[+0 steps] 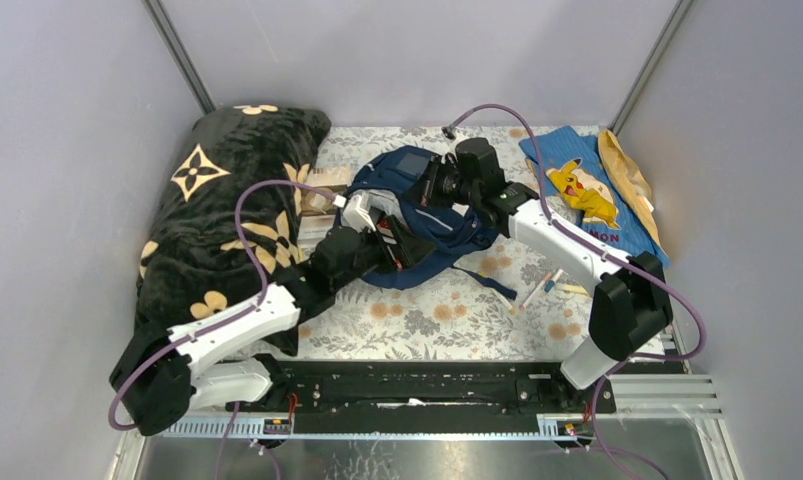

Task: Pack the student bag
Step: Place the book in the student bag.

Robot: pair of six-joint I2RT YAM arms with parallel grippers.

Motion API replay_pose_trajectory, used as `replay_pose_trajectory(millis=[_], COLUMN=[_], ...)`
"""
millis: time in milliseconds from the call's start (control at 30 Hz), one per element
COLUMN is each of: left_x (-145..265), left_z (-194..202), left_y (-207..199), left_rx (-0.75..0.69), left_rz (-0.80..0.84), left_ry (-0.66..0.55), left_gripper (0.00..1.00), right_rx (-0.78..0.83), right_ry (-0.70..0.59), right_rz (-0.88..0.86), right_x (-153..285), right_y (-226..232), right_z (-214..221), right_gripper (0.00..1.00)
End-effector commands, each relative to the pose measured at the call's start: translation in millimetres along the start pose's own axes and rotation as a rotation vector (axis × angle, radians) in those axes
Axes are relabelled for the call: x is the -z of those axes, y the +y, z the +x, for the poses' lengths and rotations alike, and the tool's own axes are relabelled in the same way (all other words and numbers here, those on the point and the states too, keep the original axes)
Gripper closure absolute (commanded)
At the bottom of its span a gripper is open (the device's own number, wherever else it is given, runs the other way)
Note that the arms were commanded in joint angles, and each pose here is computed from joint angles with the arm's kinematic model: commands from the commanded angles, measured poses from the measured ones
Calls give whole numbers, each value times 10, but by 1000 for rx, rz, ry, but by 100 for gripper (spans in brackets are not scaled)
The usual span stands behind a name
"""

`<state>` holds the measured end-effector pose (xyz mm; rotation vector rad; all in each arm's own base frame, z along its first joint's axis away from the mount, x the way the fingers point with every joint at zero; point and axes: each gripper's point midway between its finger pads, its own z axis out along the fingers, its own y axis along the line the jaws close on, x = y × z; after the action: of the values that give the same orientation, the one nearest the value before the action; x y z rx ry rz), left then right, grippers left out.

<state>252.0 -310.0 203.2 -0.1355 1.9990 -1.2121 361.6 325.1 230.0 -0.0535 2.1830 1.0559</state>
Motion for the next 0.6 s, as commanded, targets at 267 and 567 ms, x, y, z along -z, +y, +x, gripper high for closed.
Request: replay_pose_trajectory(millis=[267,567], left_x=[174,520], left_z=[-334,-785], left_y=[-8,-66], left_rx=[-262,-231], left_rz=[-156,-139], left_ry=[-4,-204], left_gripper=[1,1], right_rx=[36,42], right_ry=[-22,16], right_rz=[81,92], right_x=[124,175], right_y=[-214,-304], right_z=[18,119], right_gripper=[99,75])
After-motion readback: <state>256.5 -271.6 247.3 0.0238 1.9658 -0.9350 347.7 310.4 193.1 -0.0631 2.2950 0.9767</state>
